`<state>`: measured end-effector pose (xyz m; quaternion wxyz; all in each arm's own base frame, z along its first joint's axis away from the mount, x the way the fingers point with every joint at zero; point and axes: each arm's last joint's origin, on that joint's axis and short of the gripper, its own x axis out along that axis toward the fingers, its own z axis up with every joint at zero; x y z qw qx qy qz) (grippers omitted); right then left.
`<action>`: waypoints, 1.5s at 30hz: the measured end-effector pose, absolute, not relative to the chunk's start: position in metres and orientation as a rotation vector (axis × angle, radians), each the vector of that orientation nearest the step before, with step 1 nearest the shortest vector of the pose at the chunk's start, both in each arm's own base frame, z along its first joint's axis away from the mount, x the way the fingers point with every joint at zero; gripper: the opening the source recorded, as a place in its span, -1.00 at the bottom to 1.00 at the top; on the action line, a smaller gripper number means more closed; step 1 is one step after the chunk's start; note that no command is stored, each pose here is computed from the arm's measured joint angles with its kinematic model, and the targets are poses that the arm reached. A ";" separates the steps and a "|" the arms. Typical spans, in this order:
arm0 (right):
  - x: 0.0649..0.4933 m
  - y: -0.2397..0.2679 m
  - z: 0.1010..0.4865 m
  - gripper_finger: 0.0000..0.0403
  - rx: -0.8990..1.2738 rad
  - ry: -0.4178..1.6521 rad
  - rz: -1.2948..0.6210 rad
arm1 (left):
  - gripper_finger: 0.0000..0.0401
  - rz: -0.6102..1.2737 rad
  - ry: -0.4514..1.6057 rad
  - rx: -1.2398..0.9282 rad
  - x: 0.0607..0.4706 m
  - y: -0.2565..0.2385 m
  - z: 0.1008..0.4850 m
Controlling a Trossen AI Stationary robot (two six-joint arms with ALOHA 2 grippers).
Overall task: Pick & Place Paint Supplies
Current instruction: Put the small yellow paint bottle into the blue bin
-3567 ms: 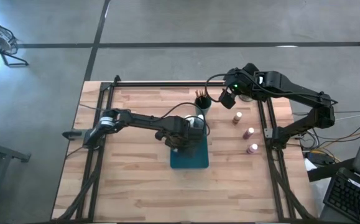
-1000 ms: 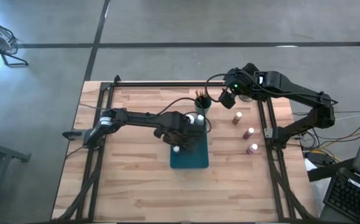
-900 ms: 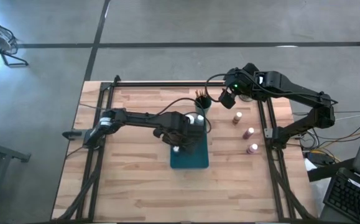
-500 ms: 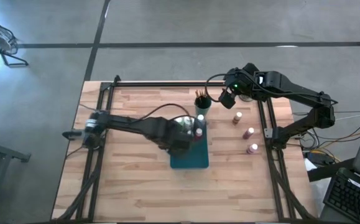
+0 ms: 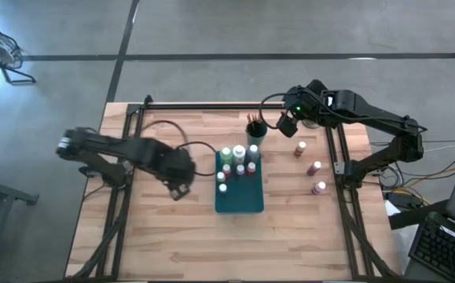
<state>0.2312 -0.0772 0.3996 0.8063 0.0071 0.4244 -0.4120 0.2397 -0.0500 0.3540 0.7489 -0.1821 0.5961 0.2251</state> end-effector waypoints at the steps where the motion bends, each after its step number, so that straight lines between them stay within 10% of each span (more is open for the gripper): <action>1: 0.231 -0.077 0.400 0.81 0.015 0.908 -0.882 | -0.15 0.461 1.283 -0.387 0.231 -0.048 0.356; 21: 0.231 -0.077 0.400 0.81 0.015 0.908 -0.882 | -0.29 0.236 0.744 0.088 0.169 -0.026 0.317; 36: 0.231 -0.077 0.400 0.81 0.016 0.908 -0.882 | -0.96 0.275 0.564 -0.058 0.157 -0.023 0.223; 45: 0.231 -0.077 0.400 0.81 0.015 0.908 -0.882 | -0.98 0.243 0.453 -0.103 0.132 -0.018 0.174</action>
